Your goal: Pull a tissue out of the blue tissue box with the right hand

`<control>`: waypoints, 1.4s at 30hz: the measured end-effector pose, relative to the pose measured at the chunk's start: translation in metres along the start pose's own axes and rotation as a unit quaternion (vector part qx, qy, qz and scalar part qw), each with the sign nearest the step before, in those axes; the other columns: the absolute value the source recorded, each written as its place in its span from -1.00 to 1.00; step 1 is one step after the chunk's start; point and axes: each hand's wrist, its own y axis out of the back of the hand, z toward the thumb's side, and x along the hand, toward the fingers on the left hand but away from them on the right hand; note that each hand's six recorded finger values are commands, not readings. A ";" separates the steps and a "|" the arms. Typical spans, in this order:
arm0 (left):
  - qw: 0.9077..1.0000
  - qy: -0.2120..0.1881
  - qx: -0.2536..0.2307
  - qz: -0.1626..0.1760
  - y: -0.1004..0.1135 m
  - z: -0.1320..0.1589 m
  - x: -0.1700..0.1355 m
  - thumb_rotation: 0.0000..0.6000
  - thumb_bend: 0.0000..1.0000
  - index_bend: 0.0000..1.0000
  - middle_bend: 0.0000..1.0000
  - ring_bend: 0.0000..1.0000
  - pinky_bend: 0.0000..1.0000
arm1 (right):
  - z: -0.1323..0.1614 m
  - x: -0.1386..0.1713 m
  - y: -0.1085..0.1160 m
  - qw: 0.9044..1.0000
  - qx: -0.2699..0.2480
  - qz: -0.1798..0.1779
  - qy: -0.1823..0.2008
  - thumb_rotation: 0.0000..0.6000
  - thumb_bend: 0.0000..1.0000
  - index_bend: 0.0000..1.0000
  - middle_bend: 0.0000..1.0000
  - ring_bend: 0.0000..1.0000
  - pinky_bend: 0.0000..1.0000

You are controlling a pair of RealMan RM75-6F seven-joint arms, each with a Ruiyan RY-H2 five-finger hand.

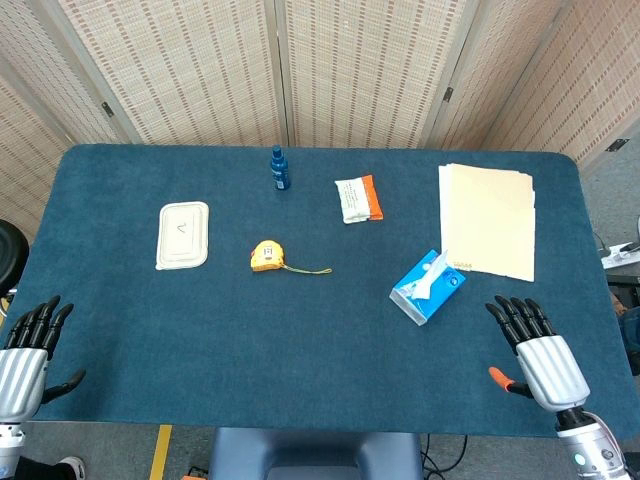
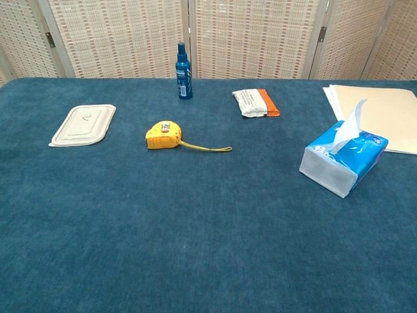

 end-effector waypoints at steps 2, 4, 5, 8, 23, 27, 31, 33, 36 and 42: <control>1.000 0.000 0.000 0.000 0.000 0.000 0.000 1.00 -0.53 -1.00 -1.00 -1.00 -0.72 | 0.000 0.000 0.000 1.000 0.000 0.000 0.000 1.00 -0.71 -1.00 -1.00 -1.00 -1.00; 1.000 0.000 0.001 0.000 0.000 0.000 0.000 1.00 -0.53 -1.00 -1.00 -1.00 -0.72 | 0.000 0.000 0.000 1.000 -0.001 -0.001 -0.001 1.00 -0.71 -1.00 -1.00 -1.00 -1.00; 1.000 0.000 0.001 -0.001 0.000 0.000 0.000 1.00 -0.53 -1.00 -1.00 -1.00 -0.72 | -0.001 0.000 0.001 1.000 -0.001 -0.001 -0.001 1.00 -0.71 -1.00 -1.00 -1.00 -1.00; 1.000 0.000 0.001 -0.001 -0.001 0.000 0.000 1.00 -0.53 -1.00 -1.00 -1.00 -0.72 | -0.001 -0.001 0.001 1.000 -0.003 -0.003 0.000 1.00 -0.71 -1.00 -1.00 -1.00 -1.00; 1.000 0.004 -0.004 0.000 0.001 -0.002 0.001 1.00 -0.53 -1.00 -1.00 -1.00 -0.72 | -0.009 -0.038 0.010 1.000 -0.022 -0.016 -0.012 1.00 -0.59 -0.55 -0.76 -1.00 -1.00; 1.000 0.005 -0.010 0.004 0.004 -0.003 0.000 1.00 -0.53 -1.00 -1.00 -1.00 -0.72 | -0.007 -0.064 0.010 1.000 -0.021 -0.009 -0.014 1.00 -0.57 -0.42 -0.67 -1.00 -1.00; 1.000 0.006 -0.013 0.004 0.004 -0.004 -0.001 1.00 -0.53 -1.00 -1.00 -1.00 -0.72 | -0.006 -0.094 0.006 0.999 -0.018 0.009 -0.029 1.00 -0.56 -0.36 -0.62 -1.00 -1.00; 1.000 0.007 -0.014 0.004 0.005 -0.005 -0.001 1.00 -0.53 -1.00 -1.00 -1.00 -0.72 | -0.005 -0.109 0.003 0.999 -0.014 0.019 -0.037 1.00 -0.56 -0.36 -0.62 -1.00 -1.00; 1.000 0.006 -0.015 0.005 0.005 -0.005 -0.001 1.00 -0.53 -1.00 -1.00 -1.00 -0.72 | -0.001 -0.128 -0.002 0.998 -0.010 0.032 -0.047 1.00 -0.56 -0.36 -0.61 -1.00 -1.00; 1.000 0.004 -0.019 0.005 0.006 -0.005 -0.002 1.00 -0.53 -1.00 -1.00 -1.00 -0.71 | 0.018 -0.164 -0.010 0.998 -0.002 0.044 -0.049 1.00 -0.56 -0.36 -0.62 -1.00 -1.00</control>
